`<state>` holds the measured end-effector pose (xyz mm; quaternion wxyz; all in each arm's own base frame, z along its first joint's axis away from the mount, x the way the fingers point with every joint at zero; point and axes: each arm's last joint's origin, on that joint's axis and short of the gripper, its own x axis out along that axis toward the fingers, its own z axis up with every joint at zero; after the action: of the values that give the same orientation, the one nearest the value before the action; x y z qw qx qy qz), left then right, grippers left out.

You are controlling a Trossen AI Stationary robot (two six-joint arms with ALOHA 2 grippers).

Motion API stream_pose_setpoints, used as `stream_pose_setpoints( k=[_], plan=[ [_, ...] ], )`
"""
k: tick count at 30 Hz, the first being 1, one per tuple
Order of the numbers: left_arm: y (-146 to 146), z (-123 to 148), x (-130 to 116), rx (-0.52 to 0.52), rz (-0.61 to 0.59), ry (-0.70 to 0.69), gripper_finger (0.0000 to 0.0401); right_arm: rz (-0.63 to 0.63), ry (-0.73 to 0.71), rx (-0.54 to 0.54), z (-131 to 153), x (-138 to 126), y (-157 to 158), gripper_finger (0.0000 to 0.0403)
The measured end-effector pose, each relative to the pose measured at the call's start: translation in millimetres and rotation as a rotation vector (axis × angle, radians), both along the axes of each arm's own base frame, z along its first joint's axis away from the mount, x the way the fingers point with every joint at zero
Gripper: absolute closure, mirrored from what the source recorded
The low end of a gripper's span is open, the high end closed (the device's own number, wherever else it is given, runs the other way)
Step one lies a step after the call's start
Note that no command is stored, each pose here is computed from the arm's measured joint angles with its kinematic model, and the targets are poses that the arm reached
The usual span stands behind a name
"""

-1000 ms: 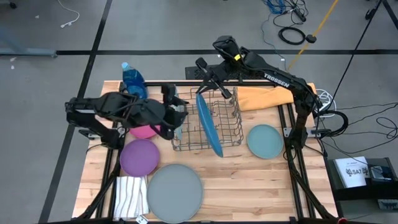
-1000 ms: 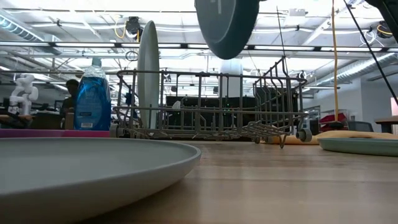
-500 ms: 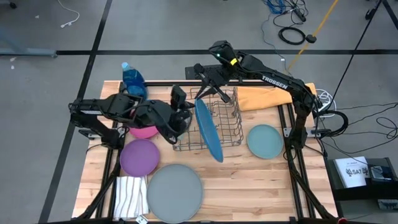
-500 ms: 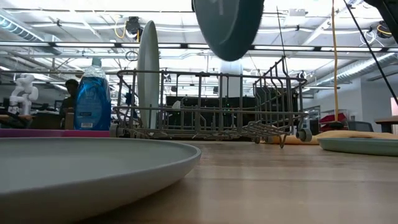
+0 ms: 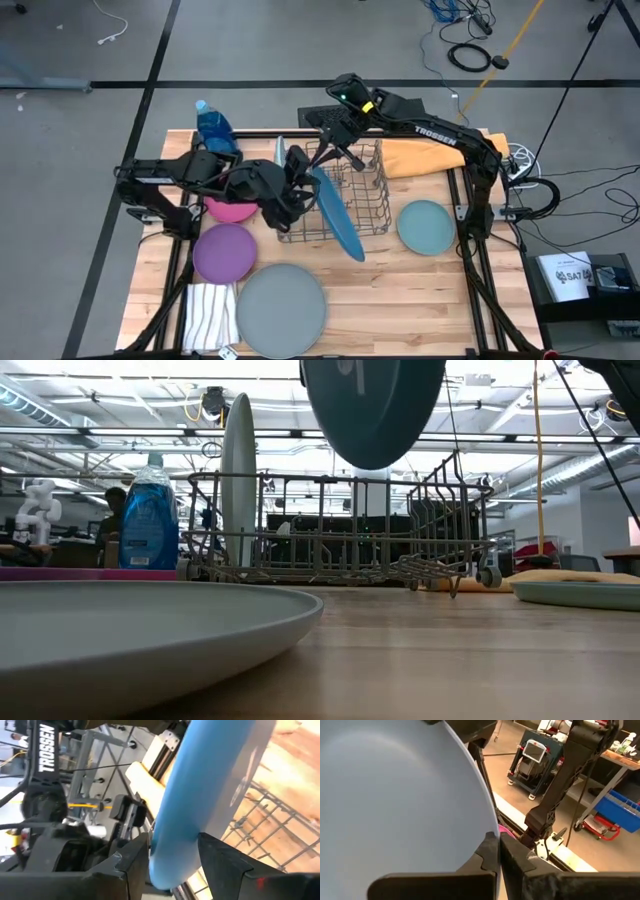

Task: Sort dishes
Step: Put the blue plate into the dish rack

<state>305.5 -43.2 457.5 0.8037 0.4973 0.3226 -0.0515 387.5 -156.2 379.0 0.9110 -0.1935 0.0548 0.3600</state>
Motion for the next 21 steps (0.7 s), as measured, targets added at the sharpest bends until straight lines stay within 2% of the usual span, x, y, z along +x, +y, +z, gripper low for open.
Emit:
stream_pose_setpoints(
  k=[5,17,21],
  plan=[
    [3.2,-4.2,4.7,-0.09,-0.022,0.016,0.0228,-0.01,0.019,-0.008,-2.1,4.4,7.0,0.0403],
    [3.0,-7.2,5.1,-0.192,-0.08,0.043,0.0229,0.016,0.035,-0.004,-2.6,10.8,24.3,0.0403],
    [2.7,-7.6,5.2,-0.209,-0.08,0.045,0.0248,0.024,0.037,-0.007,-2.7,12.6,29.5,0.0403]
  ],
)
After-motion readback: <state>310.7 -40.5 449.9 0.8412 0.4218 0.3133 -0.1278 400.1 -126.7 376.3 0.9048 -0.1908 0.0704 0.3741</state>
